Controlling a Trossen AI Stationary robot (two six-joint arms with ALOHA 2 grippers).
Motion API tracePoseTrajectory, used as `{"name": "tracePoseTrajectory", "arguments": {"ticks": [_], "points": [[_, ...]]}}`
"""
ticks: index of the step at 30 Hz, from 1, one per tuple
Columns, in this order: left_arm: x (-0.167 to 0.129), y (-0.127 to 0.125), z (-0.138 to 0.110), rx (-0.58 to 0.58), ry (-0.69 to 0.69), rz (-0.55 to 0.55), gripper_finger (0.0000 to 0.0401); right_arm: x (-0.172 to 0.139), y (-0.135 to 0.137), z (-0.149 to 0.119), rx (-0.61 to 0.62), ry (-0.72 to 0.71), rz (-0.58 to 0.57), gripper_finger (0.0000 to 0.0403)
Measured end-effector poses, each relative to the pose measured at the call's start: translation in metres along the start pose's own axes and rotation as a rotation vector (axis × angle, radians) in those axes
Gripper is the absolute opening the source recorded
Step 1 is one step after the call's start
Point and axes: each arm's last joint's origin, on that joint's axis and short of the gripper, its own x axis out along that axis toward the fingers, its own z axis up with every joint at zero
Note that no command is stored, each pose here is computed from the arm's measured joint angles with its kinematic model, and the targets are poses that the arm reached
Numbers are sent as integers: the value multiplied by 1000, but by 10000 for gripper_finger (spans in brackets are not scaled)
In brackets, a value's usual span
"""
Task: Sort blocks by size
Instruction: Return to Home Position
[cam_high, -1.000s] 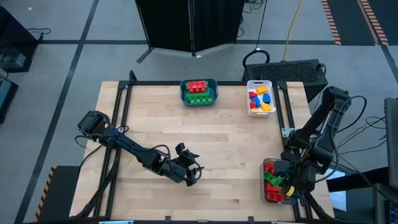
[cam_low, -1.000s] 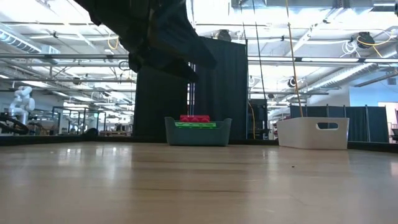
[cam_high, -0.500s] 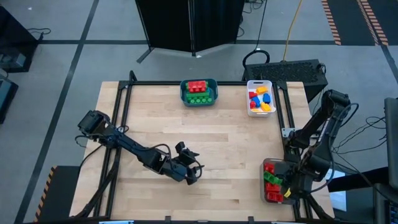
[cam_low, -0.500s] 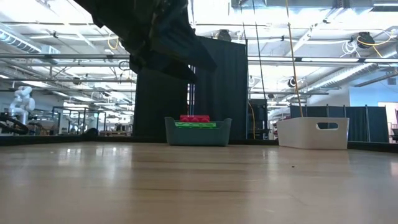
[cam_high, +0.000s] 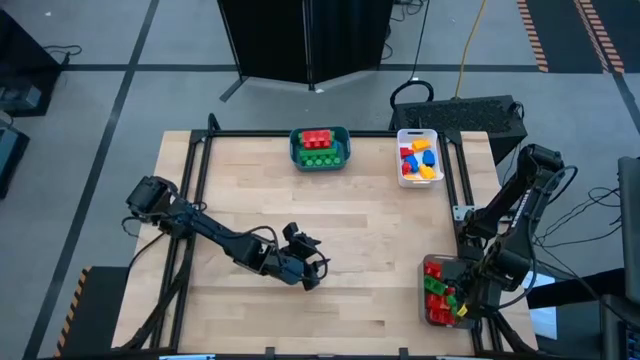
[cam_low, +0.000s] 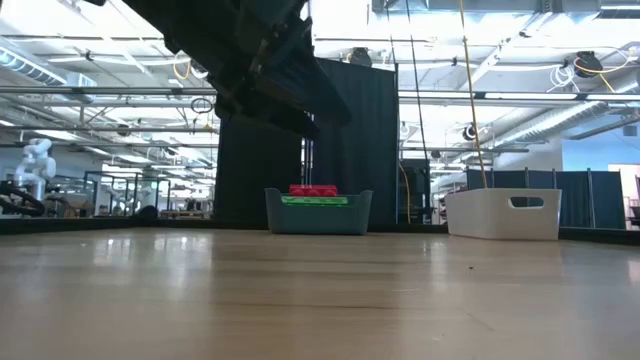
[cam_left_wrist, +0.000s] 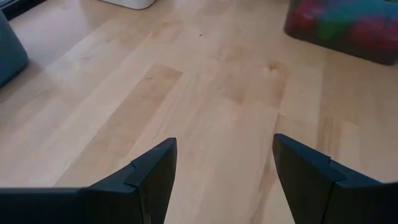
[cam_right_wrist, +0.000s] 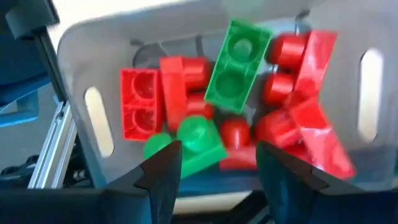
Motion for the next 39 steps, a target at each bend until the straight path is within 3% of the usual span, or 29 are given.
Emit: {"name": "tracePoseTrajectory", "arguments": {"ticks": [9, 15, 24, 29, 39], "points": [[11, 15, 9, -44, -14, 44, 242, 0, -3, 17, -73, -152, -33, 177], [7, 8, 13, 9, -88, 42, 242, -2, -3, 30, -193, -344, -86, 173], [-22, -9, 31, 165, -229, -48, 242, -13, -3, 48, -317, -877, -368, 173], [-41, -7, 46, 267, -282, -64, 242, -24, 5, 61, -274, -1171, -486, 173], [-52, 14, 71, 363, -322, -191, 188, -32, 0, 104, -138, -1158, -427, 173]]}}
